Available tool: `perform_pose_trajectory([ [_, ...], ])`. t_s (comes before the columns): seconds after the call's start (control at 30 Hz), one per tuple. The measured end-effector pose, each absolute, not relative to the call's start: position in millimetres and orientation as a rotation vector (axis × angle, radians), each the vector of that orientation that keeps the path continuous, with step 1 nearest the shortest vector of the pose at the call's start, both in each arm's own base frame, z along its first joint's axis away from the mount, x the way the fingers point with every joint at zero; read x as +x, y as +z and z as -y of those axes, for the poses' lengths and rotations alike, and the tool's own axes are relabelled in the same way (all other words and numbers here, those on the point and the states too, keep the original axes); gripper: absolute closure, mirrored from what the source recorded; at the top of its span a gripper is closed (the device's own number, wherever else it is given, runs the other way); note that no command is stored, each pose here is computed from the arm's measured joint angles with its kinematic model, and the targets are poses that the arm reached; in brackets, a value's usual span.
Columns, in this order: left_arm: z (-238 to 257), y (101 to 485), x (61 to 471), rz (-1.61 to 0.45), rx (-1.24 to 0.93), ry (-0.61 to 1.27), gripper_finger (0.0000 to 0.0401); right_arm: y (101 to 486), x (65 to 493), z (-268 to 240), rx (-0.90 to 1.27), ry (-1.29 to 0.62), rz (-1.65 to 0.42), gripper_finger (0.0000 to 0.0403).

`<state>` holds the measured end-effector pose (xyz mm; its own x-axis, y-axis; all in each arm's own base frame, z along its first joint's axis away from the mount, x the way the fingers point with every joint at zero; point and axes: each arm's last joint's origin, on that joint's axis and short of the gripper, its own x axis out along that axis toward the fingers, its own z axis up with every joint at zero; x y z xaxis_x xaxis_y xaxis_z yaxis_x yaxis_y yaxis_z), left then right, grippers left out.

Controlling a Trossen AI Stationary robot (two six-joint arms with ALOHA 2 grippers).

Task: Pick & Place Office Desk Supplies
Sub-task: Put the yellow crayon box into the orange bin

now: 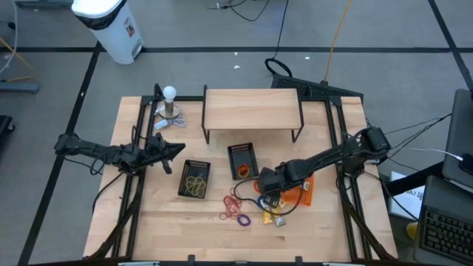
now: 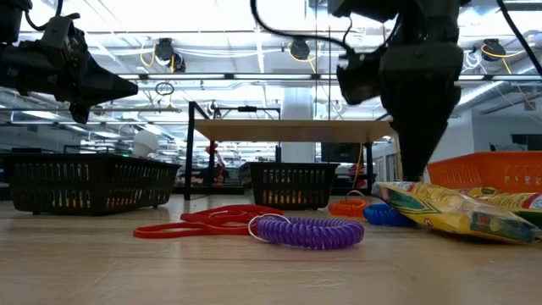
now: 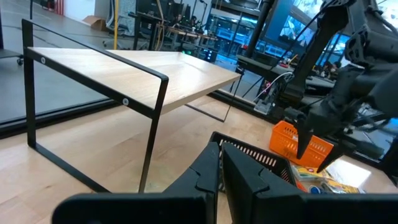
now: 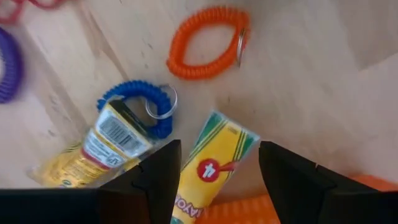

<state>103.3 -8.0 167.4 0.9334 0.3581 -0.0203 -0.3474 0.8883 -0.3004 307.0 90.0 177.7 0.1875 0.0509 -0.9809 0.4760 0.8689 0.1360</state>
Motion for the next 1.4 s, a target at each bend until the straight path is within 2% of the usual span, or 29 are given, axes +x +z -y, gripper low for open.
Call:
perform_pose_trajectory([
  [0.4,8.0,167.3,103.3,0.034,-0.299,0.366,0.0382,165.0,308.9,-90.0,0.485,-0.376,-1.427,0.0200],
  [0.83,8.0,165.2,103.2,0.013,-0.290,0.368,0.0382,145.9,310.1,-94.7,0.499,-0.335,-1.526,0.0200],
  [1.17,7.9,165.3,103.2,0.015,-0.294,0.371,0.0382,144.0,314.7,-95.9,0.436,-0.250,-1.494,0.0201],
  [1.27,7.9,165.4,103.2,0.019,-0.313,0.371,0.0382,143.9,315.5,-96.2,0.413,-0.224,-1.488,0.0214],
  [1.4,7.9,165.4,103.2,0.020,-0.320,0.370,0.0382,144.9,316.3,-96.6,0.390,-0.192,-1.478,0.0260],
])
